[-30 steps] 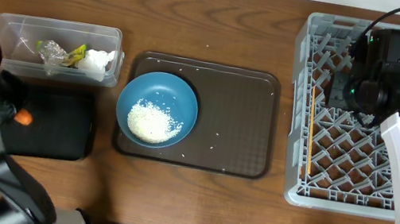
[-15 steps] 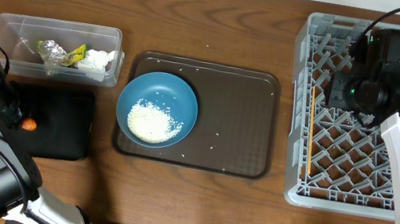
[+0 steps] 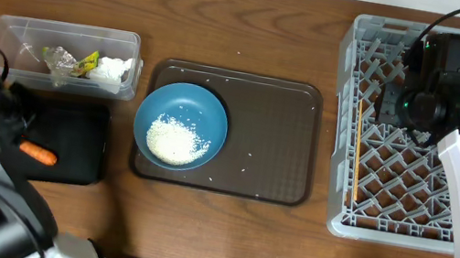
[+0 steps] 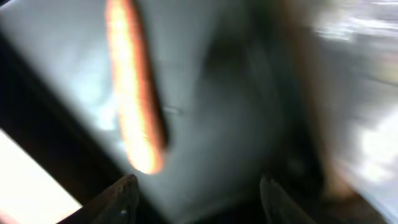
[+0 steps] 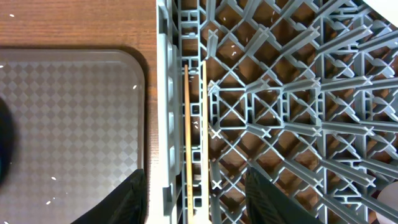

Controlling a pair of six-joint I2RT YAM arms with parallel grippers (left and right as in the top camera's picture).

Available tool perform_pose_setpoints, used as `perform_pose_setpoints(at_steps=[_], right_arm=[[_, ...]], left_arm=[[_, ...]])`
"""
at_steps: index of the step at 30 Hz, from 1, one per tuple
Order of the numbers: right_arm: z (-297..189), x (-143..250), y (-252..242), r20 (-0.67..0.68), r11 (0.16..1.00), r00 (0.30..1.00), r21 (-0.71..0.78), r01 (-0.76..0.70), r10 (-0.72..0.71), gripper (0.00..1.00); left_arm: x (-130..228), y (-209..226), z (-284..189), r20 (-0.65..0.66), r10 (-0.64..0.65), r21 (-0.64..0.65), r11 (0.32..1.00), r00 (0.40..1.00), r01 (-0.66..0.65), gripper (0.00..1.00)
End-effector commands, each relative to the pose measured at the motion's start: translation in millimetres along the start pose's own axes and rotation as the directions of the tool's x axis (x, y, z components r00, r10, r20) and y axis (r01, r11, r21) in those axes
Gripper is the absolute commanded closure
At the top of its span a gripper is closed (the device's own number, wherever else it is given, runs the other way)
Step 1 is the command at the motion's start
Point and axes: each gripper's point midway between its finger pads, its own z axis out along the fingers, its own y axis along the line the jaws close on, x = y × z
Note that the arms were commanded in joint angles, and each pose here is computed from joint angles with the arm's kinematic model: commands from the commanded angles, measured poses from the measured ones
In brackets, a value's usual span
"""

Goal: Sort waste into correct bins and load items into the dishwasher rack
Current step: 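Move the left gripper to the blue plate and grasp its rim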

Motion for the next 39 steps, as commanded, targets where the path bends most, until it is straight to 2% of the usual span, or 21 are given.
perform_pose_setpoints(at_steps=[1,7,12,16,20,24,30,34,39], right_arm=[[3,-1,-3,0.001,1.000,1.000,0.014,0.010,-0.010,0.54],[3,-4,-3,0.013,1.000,1.000,0.013,0.010,-0.010,0.53],[3,-5,-3,0.015,1.000,1.000,0.012,0.010,-0.010,0.53],[3,-4,-3,0.013,1.000,1.000,0.012,0.010,-0.010,0.53],[3,-3,-3,0.010,1.000,1.000,0.013,0.010,-0.010,0.53],[3,-1,-3,0.001,1.000,1.000,0.014,0.010,-0.010,0.53],[3,-1,-3,0.000,1.000,1.000,0.014,0.010,-0.010,0.53],[3,-1,-3,0.000,1.000,1.000,0.014,0.010,-0.010,0.53],[3,-1,-3,0.000,1.000,1.000,0.014,0.010,-0.010,0.53]], left_arm=[[19,-60,-44,0.074,0.189,0.187,0.962,0.979,-0.200,0.36],[103,-130,-54,0.090,0.516,0.244,0.818,0.852,-0.521,0.36],[187,-182,-41,0.098,0.728,0.284,0.633,0.678,-0.720,0.36],[239,-211,-24,0.135,0.824,0.277,0.502,0.551,-0.819,0.36],[283,-222,0,0.108,0.881,0.284,0.416,0.460,-0.864,0.36],[305,-217,26,0.049,0.911,0.263,0.385,0.410,-0.885,0.35],[301,-210,59,0.003,0.916,0.183,0.394,0.401,-0.901,0.36],[305,-208,71,-0.020,0.919,0.175,0.391,0.394,-0.904,0.46],[313,-201,84,-0.057,0.926,0.161,0.377,0.373,-0.912,0.51]])
